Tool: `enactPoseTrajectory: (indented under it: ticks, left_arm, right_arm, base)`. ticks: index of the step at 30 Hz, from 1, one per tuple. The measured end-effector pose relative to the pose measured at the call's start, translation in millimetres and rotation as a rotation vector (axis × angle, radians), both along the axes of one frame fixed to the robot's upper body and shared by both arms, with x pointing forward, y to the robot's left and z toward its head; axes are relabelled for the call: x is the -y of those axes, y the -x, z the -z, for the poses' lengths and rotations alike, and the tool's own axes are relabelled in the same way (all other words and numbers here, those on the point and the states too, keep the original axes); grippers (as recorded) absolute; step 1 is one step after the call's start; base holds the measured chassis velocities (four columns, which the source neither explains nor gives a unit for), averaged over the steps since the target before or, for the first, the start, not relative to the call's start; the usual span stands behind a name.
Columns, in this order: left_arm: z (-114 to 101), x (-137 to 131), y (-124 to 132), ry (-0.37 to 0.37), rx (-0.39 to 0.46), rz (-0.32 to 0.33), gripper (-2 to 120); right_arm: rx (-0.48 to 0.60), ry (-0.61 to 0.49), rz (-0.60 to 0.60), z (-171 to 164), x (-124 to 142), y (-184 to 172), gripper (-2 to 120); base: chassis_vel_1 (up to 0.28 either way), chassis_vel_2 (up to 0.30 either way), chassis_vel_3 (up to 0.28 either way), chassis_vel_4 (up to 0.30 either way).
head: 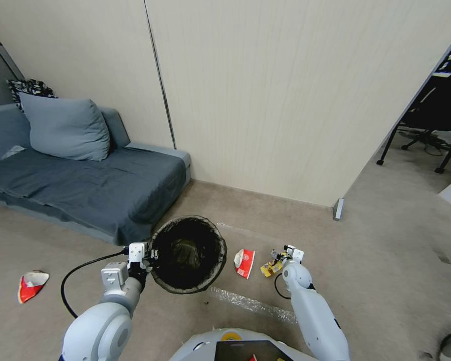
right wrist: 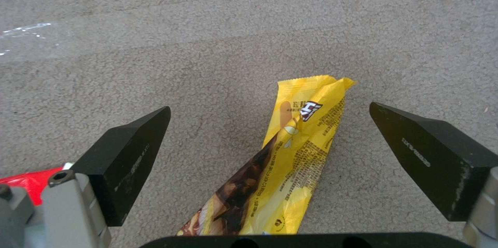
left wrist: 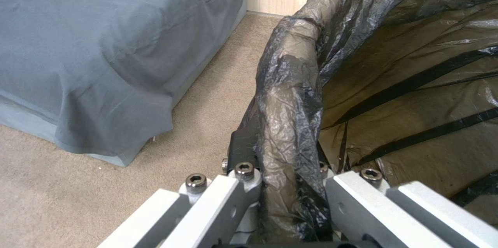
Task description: Pick up the trash bin, then pick up the garbage from the floor and place it into the trash bin.
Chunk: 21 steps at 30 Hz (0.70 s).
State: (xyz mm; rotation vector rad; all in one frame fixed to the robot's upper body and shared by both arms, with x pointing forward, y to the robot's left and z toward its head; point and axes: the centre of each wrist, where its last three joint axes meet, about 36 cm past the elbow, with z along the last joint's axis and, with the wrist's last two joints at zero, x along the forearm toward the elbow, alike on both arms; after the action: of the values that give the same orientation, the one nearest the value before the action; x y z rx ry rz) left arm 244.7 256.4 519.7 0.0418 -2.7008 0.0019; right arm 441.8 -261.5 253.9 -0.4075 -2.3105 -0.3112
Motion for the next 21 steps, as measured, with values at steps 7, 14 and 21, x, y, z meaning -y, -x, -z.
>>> enactPoseTrajectory:
  ticks: [7, 14, 21]
  left_arm:
    - [1, 1, 1, -0.002, -0.002, -0.004, 1]
    - [1, 1, 2, -0.004, -0.003, -0.005, 1]
    - [3, 1, 2, -0.008, 0.001, -0.011, 1]
  right_arm:
    - [-0.023, 0.001, 0.009, 10, 0, -5, 100]
    - [-0.045, -0.004, 0.024, 20, 3, -7, 100]
    - [-0.039, -0.011, 0.023, 24, 4, -7, 78]
  base:
    - [0.0, 0.0, 0.0, 0.0]
    - [0.0, 0.0, 0.0, 0.0]
    - [0.0, 0.0, 0.0, 0.0]
